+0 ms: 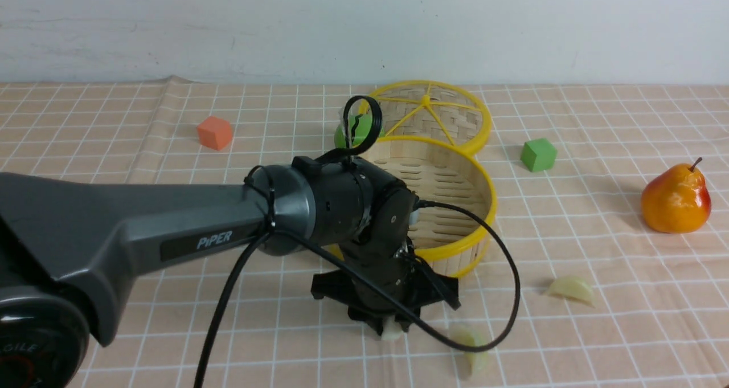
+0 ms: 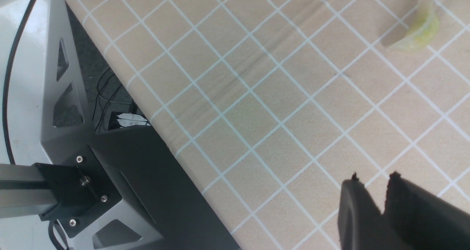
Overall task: Put the dumplings into the steamer on the table with the brown tablecloth.
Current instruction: 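Place the dumpling into the bamboo steamer basket with the left gripper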
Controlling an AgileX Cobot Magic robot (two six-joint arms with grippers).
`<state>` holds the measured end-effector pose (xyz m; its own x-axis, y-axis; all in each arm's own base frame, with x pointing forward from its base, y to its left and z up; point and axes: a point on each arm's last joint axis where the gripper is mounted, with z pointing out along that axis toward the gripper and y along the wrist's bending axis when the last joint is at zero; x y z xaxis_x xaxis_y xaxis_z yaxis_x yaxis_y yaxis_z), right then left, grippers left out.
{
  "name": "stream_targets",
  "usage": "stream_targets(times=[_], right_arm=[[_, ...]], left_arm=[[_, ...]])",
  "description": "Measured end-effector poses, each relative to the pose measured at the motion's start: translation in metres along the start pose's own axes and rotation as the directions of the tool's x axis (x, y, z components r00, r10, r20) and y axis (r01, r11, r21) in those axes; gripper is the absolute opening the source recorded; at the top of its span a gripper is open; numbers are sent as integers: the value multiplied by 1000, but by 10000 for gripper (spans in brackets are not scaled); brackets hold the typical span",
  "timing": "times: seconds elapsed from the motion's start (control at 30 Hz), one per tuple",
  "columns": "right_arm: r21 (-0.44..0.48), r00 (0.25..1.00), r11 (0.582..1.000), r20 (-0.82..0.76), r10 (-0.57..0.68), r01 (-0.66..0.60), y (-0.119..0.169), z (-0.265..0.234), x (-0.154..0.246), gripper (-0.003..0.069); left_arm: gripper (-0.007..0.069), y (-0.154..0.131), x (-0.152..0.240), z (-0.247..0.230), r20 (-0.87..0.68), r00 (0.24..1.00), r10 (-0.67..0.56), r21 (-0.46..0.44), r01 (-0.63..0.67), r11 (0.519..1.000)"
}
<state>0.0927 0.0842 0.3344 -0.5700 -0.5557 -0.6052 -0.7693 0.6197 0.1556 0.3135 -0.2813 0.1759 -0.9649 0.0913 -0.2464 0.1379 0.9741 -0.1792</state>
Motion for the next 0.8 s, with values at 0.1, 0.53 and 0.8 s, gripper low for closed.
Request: stream_targets(times=[0.1, 0.53, 0.8], right_arm=[[3, 1000, 1000, -1, 0, 0, 0, 0, 0, 129], [19, 999, 1000, 35, 2, -3, -2, 0, -3, 137], [33, 1000, 999, 29, -5, 4, -3, 0, -3, 137]], left_arm=[[225, -3, -4, -33, 10, 998, 69, 0, -69, 998], [225, -24, -89, -83, 247, 950, 194, 29, -207, 978], [225, -23, -126, -16, 238, 950, 201, -44, -196, 980]])
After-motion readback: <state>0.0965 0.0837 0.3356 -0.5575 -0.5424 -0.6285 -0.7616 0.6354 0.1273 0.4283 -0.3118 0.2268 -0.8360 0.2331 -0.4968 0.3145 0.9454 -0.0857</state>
